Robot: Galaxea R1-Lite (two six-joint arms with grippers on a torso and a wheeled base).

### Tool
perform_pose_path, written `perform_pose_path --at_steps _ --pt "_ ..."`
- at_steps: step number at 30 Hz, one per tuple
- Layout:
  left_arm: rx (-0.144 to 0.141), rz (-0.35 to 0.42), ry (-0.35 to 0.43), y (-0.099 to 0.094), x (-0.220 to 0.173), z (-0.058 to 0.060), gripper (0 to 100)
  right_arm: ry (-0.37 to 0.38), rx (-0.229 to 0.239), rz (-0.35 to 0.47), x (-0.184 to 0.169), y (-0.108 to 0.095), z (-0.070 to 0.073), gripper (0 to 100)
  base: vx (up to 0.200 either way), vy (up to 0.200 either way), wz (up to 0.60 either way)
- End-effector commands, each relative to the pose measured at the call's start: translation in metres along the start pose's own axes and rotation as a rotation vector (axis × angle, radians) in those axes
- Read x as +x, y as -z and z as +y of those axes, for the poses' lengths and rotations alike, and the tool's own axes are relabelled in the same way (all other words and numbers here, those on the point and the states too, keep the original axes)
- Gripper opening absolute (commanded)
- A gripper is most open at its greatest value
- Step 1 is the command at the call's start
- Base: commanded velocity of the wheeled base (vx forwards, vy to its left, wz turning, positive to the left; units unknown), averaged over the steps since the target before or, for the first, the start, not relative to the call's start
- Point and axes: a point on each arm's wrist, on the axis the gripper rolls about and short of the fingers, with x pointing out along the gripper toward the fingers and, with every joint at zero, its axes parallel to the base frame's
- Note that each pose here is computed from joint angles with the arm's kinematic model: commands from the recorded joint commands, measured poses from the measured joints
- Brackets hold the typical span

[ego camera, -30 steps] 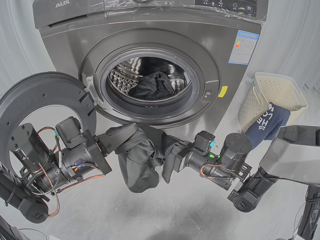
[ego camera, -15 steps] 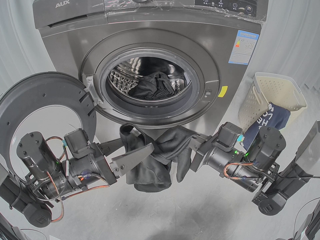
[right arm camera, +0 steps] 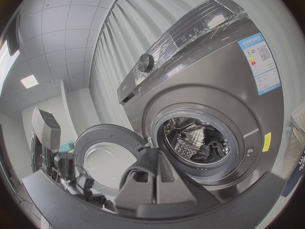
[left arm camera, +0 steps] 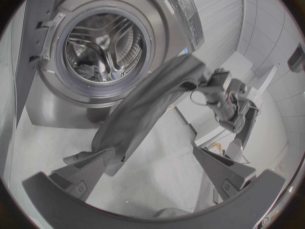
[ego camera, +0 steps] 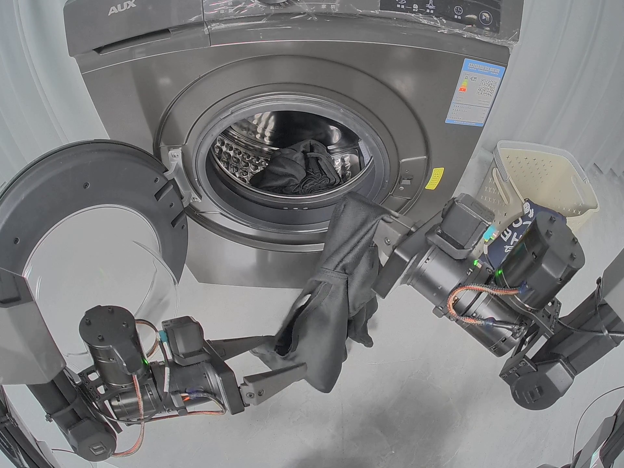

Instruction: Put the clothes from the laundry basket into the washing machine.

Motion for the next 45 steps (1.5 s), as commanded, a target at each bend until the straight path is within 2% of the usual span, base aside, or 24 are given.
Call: perform_pose_path --at_steps 1,10,13,15,21,24,31,39,45 --pt "-0.018 0.099 -0.032 0.022 0.01 0.012 100 0.007 -0.001 -0.018 0.007 -0.001 -0.001 0 0.0 0.0 0.0" --pt "-0.004 0.105 -0.052 0.026 0.022 0.024 100 0.016 -0.001 -0.026 0.012 0.001 -0.004 0 0.0 0.0 0.0" --pt "0.029 0.133 -0.069 0.032 0.024 0.031 100 0.016 -0.002 -0.03 0.016 0.001 -0.004 0 0.0 0.0 0.0" --pt "0.068 0.178 -0.083 0.043 0.027 0.038 100 0.029 -0.002 -0.035 0.017 0.002 -0.004 0 0.0 0.0 0.0" --pt "0.088 0.198 -0.074 0.05 0.035 0.041 100 0.052 -0.003 -0.041 0.025 0.007 -0.005 0 0.0 0.0 0.0" --pt "0.096 0.184 -0.07 0.048 0.042 0.043 100 0.05 -0.002 -0.04 0.028 0.009 -0.005 0 0.0 0.0 0.0" --pt "0.112 0.137 -0.074 0.048 0.072 0.062 100 0.038 0.002 -0.058 0.032 0.007 -0.001 0 0.0 0.0 0.0" --pt "0.13 0.099 -0.078 0.049 0.095 0.076 100 0.036 0.007 -0.057 0.032 0.008 0.003 0 0.0 0.0 0.0" --pt "0.159 0.01 -0.172 0.044 0.12 0.09 100 0.028 0.012 -0.056 0.032 0.008 0.008 0 0.0 0.0 0.0"
